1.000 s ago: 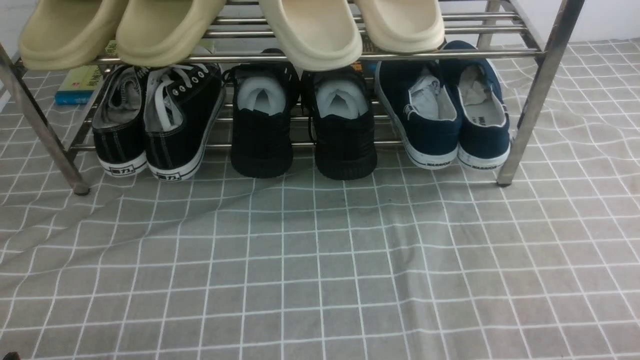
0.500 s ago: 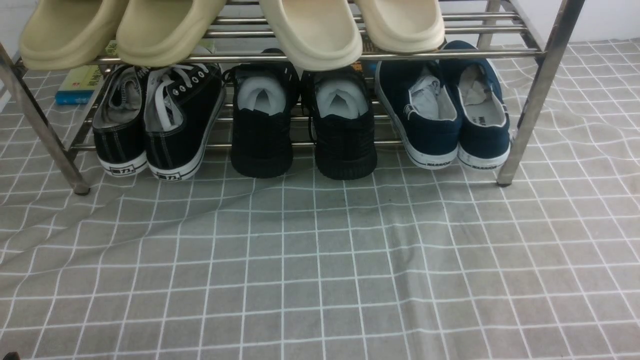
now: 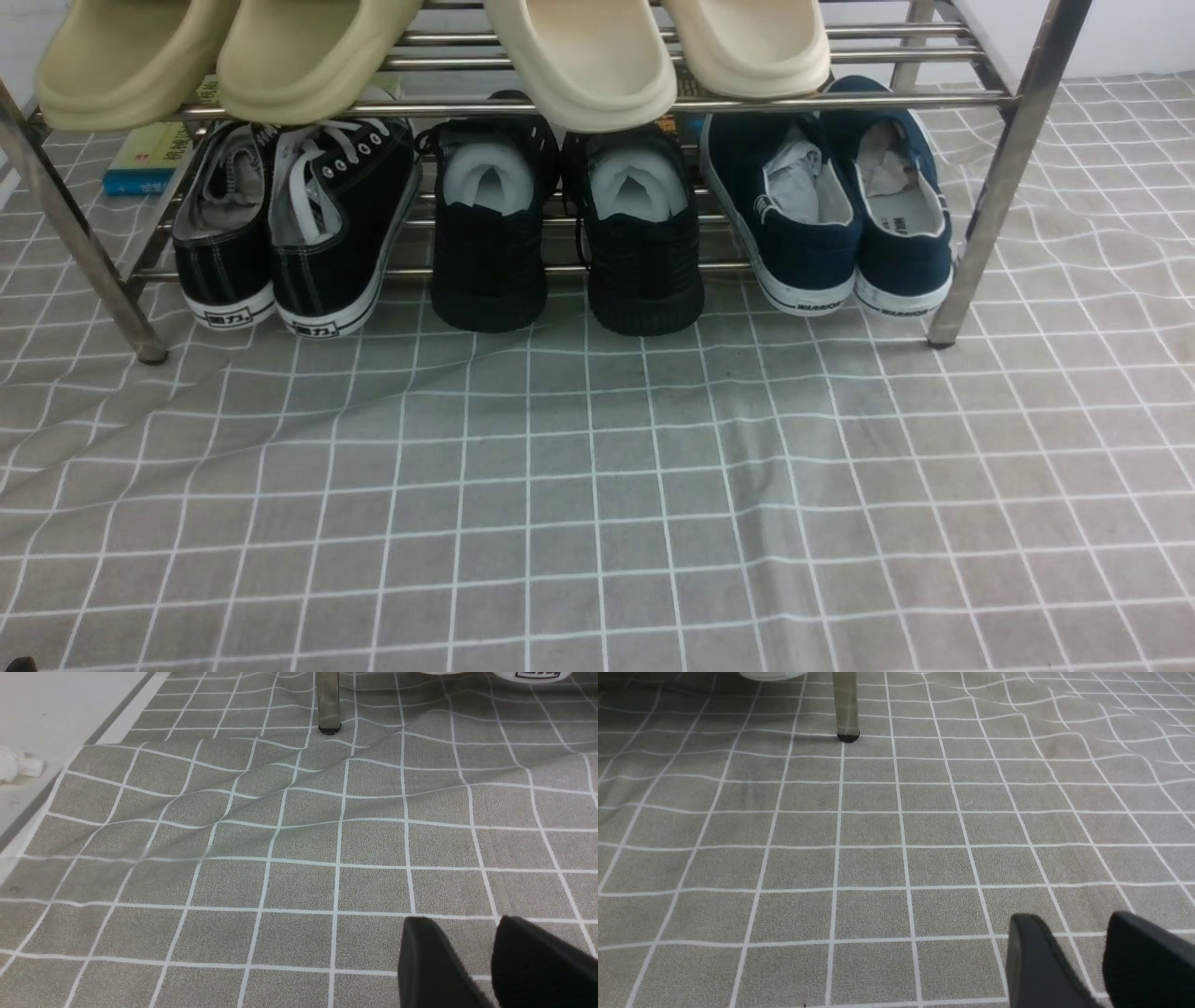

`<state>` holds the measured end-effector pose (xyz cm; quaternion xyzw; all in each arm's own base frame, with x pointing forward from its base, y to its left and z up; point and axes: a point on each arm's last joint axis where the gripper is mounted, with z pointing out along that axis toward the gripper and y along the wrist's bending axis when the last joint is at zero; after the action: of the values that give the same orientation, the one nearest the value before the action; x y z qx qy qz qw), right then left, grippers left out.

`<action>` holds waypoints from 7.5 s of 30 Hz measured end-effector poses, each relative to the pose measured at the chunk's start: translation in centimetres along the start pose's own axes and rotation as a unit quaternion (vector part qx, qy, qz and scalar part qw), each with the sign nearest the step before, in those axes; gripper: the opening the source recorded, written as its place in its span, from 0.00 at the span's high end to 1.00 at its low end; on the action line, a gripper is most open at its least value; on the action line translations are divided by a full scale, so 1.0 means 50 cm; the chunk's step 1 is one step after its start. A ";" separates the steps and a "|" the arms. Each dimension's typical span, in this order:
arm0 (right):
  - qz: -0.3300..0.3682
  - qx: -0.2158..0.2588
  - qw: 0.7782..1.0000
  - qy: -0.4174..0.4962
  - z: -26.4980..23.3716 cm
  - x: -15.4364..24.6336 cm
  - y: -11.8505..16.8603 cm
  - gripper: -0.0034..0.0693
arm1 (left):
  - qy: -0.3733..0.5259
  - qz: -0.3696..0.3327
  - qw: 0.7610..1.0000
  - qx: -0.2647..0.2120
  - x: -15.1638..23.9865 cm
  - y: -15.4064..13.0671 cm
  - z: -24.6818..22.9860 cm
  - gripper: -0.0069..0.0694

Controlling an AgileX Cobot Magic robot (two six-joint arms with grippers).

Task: Take the shoes off the shelf with your hand from the grey coffee tablecloth.

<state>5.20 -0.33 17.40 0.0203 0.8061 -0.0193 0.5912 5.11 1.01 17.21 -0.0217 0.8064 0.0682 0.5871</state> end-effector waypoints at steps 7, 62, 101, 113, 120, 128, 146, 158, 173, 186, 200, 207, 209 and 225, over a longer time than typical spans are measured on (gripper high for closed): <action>0.050 -0.011 0.999 -0.007 0.000 -0.003 0.004 0.62 | 0.000 0.000 1.000 0.000 0.000 0.000 0.000 0.59; -0.170 -0.277 0.900 0.291 0.485 -0.457 0.362 0.30 | 0.000 0.000 1.000 0.000 0.000 0.000 0.000 0.59; -0.247 -0.253 0.881 0.314 0.505 -0.474 0.375 0.90 | 0.000 0.000 1.000 0.000 0.000 0.000 0.000 0.59; -0.221 -0.283 0.878 0.316 0.285 -0.592 0.317 0.90 | 0.000 0.000 1.000 0.000 0.000 0.000 0.000 0.59; -0.176 -0.284 0.895 0.296 0.215 -0.616 0.290 0.90 | 0.000 0.000 1.000 0.000 0.000 0.000 0.000 0.59; -0.126 -0.338 0.882 0.304 0.098 -0.571 0.251 0.90 | 0.000 0.000 1.000 0.000 0.000 0.000 0.000 0.59; -0.198 -0.385 0.797 0.421 0.117 -0.404 0.413 0.90 | 0.000 0.000 1.000 0.000 0.000 0.000 0.000 0.59; -0.224 -0.316 0.821 0.419 0.219 -0.321 0.494 0.90 | 0.000 0.000 1.000 0.000 0.000 0.000 0.000 0.59; -0.199 -0.314 0.844 0.385 0.237 -0.324 0.509 0.90 | 0.000 0.000 1.000 0.000 0.000 0.000 0.000 0.59; -0.169 -0.326 0.839 0.401 0.258 -0.305 0.539 0.46 | 0.000 0.000 1.000 0.000 0.000 0.000 0.000 0.59; -0.131 -0.186 0.913 0.339 0.386 -0.472 0.385 0.24 | 0.000 0.000 1.000 0.000 0.000 0.000 0.000 0.59; -0.116 -0.145 0.934 0.307 0.519 -0.436 0.335 0.24 | 0.000 0.000 1.000 0.000 0.000 0.000 0.000 0.59; -0.134 -0.135 0.933 0.305 0.548 -0.416 0.332 0.24 | 0.000 0.000 1.000 0.000 0.000 0.000 0.000 0.59; -0.196 -0.104 0.914 0.340 0.605 -0.350 0.341 0.90 | 0.000 0.000 1.000 0.000 0.000 0.000 0.000 0.59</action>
<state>40.21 14.85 24.86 -0.1943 0.9436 -0.0425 0.2645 5.11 1.01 17.21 -0.0217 0.8064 0.0682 0.5871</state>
